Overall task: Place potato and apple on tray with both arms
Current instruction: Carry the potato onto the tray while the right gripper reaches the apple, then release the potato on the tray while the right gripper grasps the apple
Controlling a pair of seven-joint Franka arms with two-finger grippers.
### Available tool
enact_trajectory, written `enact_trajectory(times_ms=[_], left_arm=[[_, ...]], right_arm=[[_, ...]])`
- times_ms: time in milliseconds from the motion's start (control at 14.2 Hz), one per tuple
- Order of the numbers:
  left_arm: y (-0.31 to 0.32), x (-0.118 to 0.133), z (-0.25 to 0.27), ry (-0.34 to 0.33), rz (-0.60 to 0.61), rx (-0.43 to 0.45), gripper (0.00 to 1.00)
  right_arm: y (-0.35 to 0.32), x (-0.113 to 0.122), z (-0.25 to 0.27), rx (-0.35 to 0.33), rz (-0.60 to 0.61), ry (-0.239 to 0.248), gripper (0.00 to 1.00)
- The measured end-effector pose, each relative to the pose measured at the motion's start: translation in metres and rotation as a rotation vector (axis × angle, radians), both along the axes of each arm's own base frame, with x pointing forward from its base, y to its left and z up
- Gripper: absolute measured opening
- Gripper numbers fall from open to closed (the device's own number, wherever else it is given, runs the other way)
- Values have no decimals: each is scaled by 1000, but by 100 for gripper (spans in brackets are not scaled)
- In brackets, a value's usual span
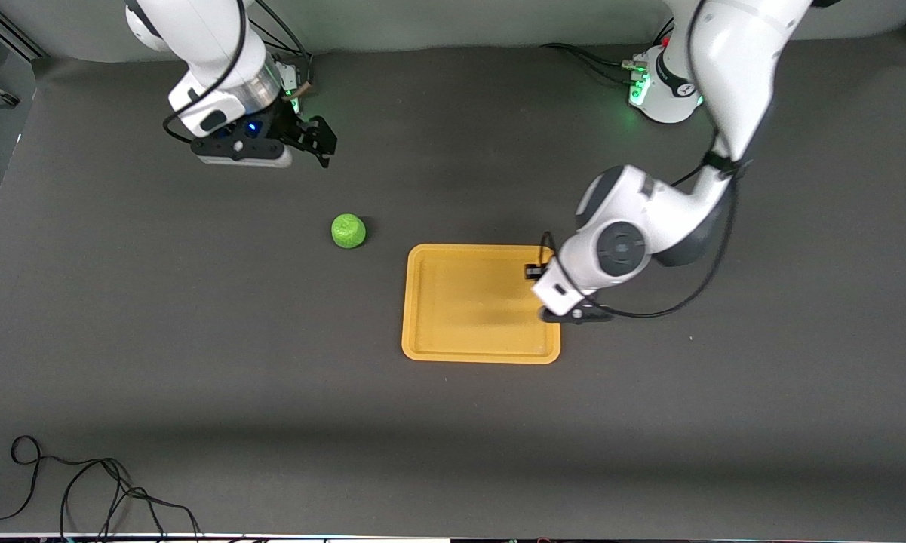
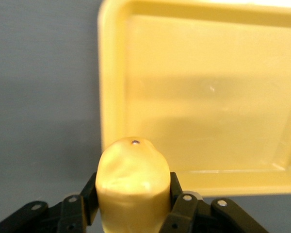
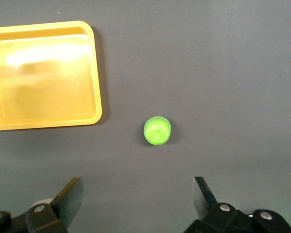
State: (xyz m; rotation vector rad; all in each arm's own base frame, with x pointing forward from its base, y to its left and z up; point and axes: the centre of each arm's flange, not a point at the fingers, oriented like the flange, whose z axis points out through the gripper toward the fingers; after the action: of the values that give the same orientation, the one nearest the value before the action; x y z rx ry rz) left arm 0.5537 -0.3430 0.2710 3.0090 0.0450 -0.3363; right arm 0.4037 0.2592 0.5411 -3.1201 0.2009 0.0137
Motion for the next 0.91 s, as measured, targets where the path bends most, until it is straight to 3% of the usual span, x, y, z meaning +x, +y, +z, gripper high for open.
enact_trajectory(times_ms=[211,421,702,912], left_arm=[[-5,5,-33,-25,3,2,59],[-2,12,-52,-51,6,2,59],[-3,15,-57,-67,23,-9,59],[-2,16,-60,-66,33,-6,59]], right_arm=[[-19,-26,-18,7,1,-16,100],[-20,-27,-49,5,9,-45,100],[-14,-29,-134,18,26,-71,100],[1,-32,-197,10,57,-62,100]])
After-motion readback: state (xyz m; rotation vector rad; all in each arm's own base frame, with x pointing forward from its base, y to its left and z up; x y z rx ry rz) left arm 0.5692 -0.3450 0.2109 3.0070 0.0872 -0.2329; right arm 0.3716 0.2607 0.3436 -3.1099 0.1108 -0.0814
